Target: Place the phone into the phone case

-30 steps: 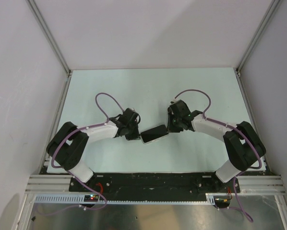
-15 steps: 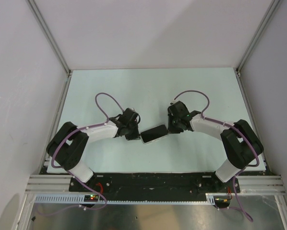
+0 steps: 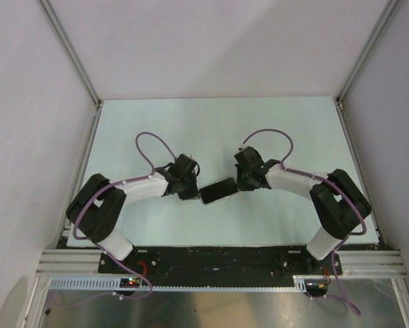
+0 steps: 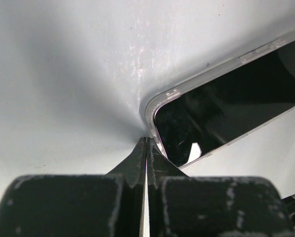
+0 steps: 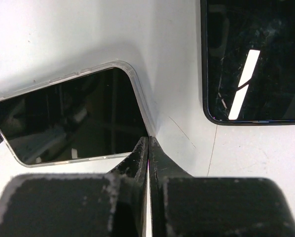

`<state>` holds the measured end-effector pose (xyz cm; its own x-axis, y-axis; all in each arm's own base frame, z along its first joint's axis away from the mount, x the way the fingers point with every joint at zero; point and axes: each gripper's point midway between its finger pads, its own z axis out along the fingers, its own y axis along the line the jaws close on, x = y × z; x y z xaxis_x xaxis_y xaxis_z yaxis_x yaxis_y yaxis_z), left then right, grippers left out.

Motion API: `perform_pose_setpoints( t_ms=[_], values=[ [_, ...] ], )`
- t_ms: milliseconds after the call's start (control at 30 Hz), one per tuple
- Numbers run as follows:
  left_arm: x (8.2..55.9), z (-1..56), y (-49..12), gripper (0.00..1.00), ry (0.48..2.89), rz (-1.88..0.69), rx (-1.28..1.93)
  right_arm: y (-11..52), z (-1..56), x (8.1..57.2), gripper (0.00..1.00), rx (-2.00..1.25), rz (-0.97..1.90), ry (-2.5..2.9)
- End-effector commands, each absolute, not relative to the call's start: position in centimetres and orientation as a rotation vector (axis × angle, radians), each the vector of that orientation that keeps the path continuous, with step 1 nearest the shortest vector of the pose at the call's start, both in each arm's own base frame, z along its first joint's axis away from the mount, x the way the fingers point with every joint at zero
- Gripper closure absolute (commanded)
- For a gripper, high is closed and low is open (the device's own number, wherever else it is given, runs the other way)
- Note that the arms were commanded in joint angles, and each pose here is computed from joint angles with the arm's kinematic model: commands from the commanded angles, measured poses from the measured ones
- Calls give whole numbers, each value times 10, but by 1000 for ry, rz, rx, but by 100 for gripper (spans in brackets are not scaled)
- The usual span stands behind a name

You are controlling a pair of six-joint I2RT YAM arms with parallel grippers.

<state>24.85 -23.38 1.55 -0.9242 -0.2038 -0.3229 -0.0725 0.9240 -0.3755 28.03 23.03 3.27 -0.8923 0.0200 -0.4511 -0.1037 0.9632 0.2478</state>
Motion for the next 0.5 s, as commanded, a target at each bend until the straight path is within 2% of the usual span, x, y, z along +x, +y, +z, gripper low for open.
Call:
perform_pose_setpoints(
  t_ms=[0,467],
  values=[
    [262,33,-236,100,2663,-534,-178,234,-3,257,100,-129,264,2740],
    [267,43,-231,99,2637,-529,-160,234,-29,240,98,-194,168,2789]
  ],
)
